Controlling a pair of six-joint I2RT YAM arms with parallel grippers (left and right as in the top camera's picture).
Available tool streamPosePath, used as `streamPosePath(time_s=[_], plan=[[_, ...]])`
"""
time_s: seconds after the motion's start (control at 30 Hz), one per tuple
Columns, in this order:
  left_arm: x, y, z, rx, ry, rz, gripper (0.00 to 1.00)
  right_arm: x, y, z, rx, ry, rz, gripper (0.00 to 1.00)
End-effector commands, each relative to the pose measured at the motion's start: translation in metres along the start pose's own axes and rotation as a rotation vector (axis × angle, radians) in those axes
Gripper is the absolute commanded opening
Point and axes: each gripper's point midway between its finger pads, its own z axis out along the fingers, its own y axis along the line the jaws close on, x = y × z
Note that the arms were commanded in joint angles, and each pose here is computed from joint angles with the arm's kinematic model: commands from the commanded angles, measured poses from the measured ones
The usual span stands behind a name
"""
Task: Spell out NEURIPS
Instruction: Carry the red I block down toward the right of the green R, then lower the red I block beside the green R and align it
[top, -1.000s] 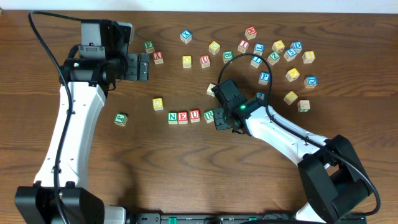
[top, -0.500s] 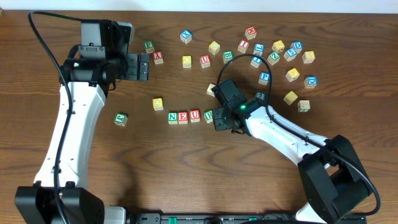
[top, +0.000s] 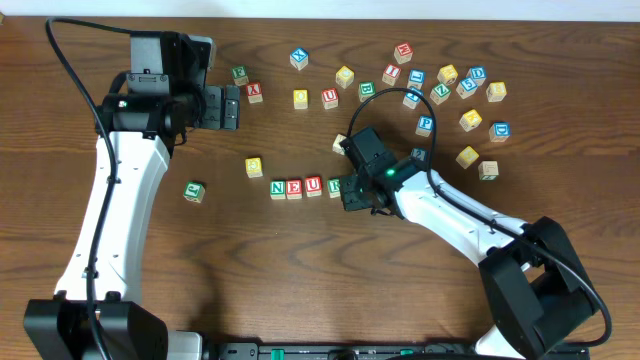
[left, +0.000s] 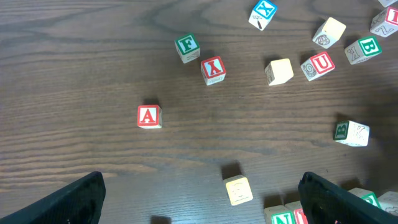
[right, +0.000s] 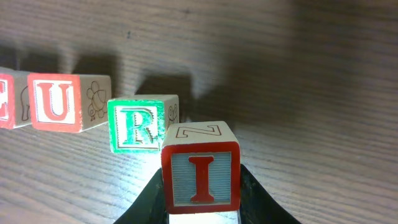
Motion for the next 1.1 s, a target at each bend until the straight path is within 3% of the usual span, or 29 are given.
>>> streamPosePath(time_s=[0.0,1.07], plan=[[-0.010,0.000,-0.007,0.002,-0.030,0.011,0.98,0.008,0.011,0.004,-0.017,0.017,-0.017,0.23],[-0.010,0.000,-0.007,0.002,-0.030,0.011,0.98,0.004,-0.015,0.012,0.094,0.004,0.003,0.22]])
